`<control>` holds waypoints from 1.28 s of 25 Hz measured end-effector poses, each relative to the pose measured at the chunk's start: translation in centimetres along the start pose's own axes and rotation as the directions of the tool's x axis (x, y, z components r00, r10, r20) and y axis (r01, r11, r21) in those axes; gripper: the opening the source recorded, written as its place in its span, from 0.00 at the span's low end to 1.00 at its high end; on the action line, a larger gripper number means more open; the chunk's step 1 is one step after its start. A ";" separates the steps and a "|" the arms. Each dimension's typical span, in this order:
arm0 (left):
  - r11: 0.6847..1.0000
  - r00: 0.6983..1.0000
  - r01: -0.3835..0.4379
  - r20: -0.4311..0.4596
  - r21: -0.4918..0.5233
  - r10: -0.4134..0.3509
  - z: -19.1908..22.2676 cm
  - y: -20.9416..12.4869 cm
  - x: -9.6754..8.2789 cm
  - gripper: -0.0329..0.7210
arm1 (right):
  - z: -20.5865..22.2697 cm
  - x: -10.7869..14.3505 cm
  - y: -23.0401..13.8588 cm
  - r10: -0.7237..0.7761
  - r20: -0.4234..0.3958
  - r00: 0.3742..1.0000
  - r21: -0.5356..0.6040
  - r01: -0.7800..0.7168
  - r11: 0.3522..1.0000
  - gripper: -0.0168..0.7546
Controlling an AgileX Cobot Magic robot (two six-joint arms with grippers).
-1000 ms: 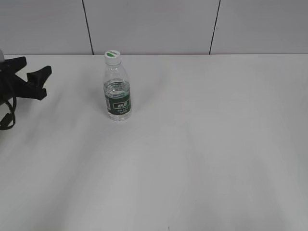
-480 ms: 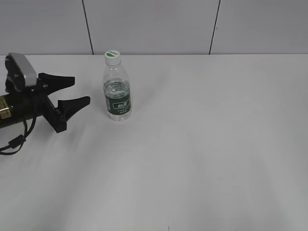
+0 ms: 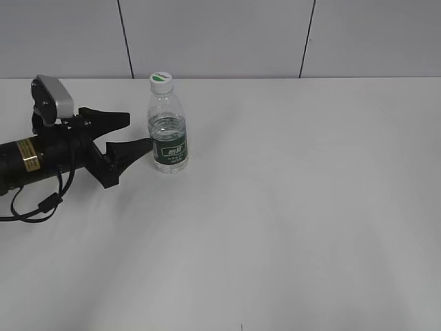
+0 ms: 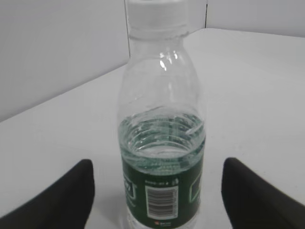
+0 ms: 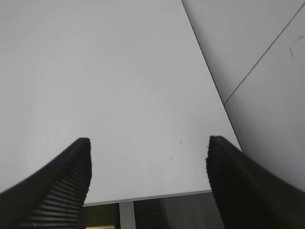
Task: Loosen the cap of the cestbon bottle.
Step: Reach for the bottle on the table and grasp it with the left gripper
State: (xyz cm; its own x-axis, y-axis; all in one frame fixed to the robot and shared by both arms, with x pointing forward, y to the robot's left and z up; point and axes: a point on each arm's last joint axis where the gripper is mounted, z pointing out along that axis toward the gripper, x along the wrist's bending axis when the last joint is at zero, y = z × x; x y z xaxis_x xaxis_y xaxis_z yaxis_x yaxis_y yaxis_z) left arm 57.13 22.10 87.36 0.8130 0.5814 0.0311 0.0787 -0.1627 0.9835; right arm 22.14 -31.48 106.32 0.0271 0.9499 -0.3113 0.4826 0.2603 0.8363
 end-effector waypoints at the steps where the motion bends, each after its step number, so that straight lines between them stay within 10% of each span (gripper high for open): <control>1: 1.000 1.000 0.008 0.000 -0.002 -0.008 0.2 -0.1 -0.1 0.72 | 0.0 0.0 0.0 0.000 0.000 1.000 0.000 0.000 1.000 0.77; 32: 0.989 0.989 0.145 0.013 -0.029 -0.145 7.0 -3.2 -0.5 0.74 | 0.0 0.0 0.0 0.000 0.001 1.000 0.000 0.000 1.000 0.77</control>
State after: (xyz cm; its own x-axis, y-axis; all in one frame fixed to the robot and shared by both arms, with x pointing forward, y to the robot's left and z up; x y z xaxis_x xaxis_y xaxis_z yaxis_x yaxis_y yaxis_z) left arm 60.49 16.74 82.99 0.8004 0.5885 -0.1139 0.1793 -0.0537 0.9823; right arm 22.14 -31.49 106.32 0.0275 0.9497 -0.3119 0.4828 0.2606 0.8361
